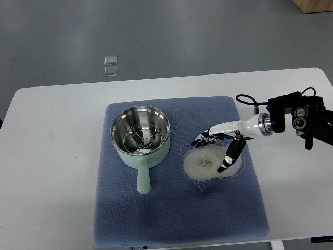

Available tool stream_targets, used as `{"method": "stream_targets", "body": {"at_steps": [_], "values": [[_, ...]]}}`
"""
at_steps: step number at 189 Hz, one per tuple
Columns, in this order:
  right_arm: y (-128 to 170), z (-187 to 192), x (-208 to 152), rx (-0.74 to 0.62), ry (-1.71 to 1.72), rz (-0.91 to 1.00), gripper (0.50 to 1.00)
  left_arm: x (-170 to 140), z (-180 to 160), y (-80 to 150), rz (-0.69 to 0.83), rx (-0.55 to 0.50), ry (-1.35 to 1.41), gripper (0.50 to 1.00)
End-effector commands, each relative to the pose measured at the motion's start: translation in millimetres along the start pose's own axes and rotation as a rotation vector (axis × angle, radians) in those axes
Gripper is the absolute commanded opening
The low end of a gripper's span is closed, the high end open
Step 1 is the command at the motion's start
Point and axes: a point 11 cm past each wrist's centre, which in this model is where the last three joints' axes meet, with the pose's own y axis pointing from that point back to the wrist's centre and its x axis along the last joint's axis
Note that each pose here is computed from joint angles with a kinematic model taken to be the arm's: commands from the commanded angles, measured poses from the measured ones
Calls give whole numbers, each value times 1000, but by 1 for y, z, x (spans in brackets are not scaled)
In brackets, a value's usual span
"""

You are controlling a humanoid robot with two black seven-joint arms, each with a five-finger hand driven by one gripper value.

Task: Put vermicelli into pot with right hand
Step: 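Lower the right hand onto the white vermicelli bundle, fingers spread around it, then close the right hand fingers to grasp the vermicelli bundle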

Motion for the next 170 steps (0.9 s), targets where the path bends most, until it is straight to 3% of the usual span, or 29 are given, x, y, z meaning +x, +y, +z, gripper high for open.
{"method": "stream_targets", "body": {"at_steps": [1, 23, 29, 44, 47, 48, 49, 50, 51, 52, 54, 58, 115, 144, 170], "values": [[-2, 5, -7, -12, 3, -12, 919, 1, 0, 0, 2, 0, 0, 1000], [-4, 7, -10, -10, -5, -18, 907, 1, 0, 0, 2, 0, 0, 1000], [-5, 7, -11, -5, -6, -19, 883, 1, 0, 0, 2, 0, 0, 1000], [-6, 6, -12, 11, -7, -6, 731, 1, 0, 0, 2, 0, 0, 1000], [-6, 6, -12, 15, -5, 3, 668, 1, 0, 0, 2, 0, 0, 1000], [-6, 6, -12, 15, -5, 3, 668, 1, 0, 0, 2, 0, 0, 1000], [-6, 6, -11, 16, -4, 8, 632, 1, 0, 0, 2, 0, 0, 1000], [-6, 6, -11, 16, -4, 8, 631, 1, 0, 0, 2, 0, 0, 1000], [-6, 6, -11, 17, -2, 12, 595, 1, 0, 0, 2, 0, 0, 1000], [-6, 6, -11, 17, -2, 12, 594, 1, 0, 0, 2, 0, 0, 1000], [-7, 6, -10, 15, 2, 17, 537, 1, 0, 0, 2, 0, 0, 1000], [-7, 7, -11, 9, 10, 19, 500, 1, 0, 0, 2, 0, 0, 1000], [1, 3, -7, 7, 45, 20, 500, 2, 0, 0, 5, 0, 2, 1000], [42, -17, 23, 24, 113, 67, 500, 2, 0, 0, 5, 0, 2, 1000], [111, -42, 65, -12, 239, 195, 500, 1, 0, 0, 3, 0, 2, 1000]]}}
